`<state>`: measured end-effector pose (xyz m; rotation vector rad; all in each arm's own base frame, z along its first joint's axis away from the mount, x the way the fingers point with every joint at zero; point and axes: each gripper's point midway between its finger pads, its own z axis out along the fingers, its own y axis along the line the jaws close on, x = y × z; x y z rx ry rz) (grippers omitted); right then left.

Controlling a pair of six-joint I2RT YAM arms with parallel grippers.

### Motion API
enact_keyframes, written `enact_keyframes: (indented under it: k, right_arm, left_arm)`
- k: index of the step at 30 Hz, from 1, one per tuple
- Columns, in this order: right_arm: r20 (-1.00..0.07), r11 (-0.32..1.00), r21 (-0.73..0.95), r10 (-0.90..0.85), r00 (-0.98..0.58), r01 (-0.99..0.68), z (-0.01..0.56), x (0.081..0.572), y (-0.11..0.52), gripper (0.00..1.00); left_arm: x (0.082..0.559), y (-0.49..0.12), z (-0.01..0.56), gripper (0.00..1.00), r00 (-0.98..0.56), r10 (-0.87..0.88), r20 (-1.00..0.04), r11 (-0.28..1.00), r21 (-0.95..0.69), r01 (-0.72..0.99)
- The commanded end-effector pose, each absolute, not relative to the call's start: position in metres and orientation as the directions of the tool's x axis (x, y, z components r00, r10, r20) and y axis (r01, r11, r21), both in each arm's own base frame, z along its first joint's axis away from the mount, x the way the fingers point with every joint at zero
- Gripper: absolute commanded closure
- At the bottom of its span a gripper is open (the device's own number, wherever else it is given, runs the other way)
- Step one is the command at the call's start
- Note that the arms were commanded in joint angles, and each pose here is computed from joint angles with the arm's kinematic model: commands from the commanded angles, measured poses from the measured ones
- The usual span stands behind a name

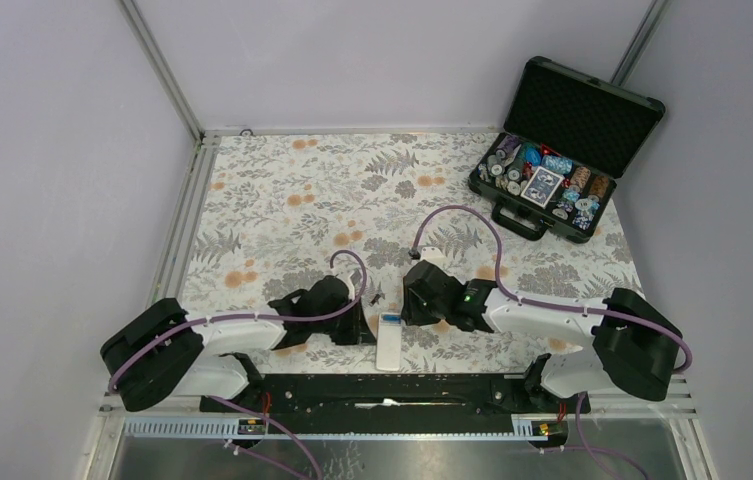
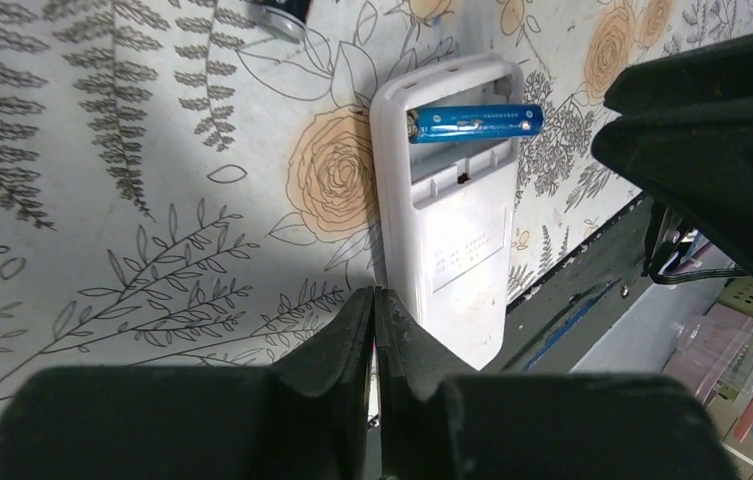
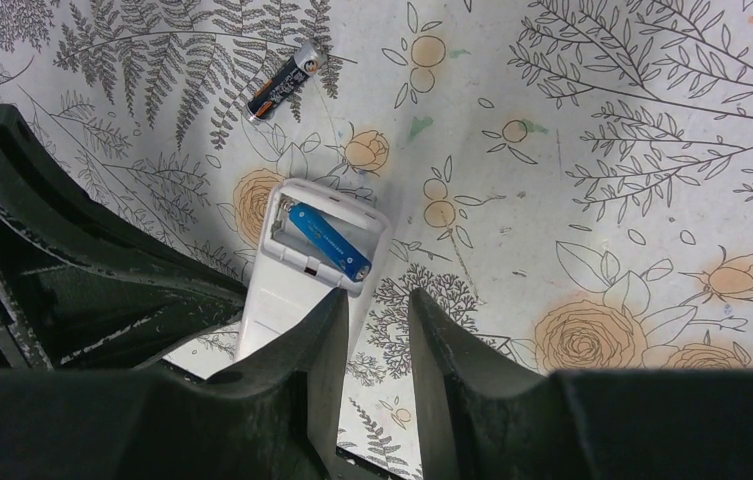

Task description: Load the batteries into the remote control

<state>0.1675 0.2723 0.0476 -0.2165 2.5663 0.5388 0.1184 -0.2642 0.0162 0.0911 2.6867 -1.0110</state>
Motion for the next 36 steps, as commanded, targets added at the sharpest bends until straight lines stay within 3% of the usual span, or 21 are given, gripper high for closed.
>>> enact_keyframes:
  k: [1, 10, 17, 36]
  right_arm:
    - [-0.552, 0.904, 0.35, -0.012, -0.834, -0.245, 0.063, 0.184, 0.283, 0.64]
    - [-0.562, 0.907, 0.338, -0.021, -0.827, -0.252, 0.064, 0.186, 0.283, 0.64]
    - [-0.573, 0.905, 0.333, -0.028, -0.819, -0.264, 0.067, 0.19, 0.284, 0.63]
    - [-0.555, 0.897, 0.348, -0.036, -0.831, -0.271, 0.067, 0.19, 0.293, 0.64]
  left_arm:
    - [0.116, -0.272, 0.02, 0.89, -0.96, -0.025, -0.277, 0.747, -0.643, 0.166]
    - [0.119, -0.272, 0.018, 0.89, -0.956, -0.006, -0.292, 0.767, -0.615, 0.183]
    - [0.135, -0.261, 0.018, 0.79, -0.935, -0.002, -0.356, 0.822, -0.533, 0.201]
    - [0.155, -0.263, 0.022, 0.8, -0.929, -0.045, -0.368, 0.795, -0.576, 0.19]
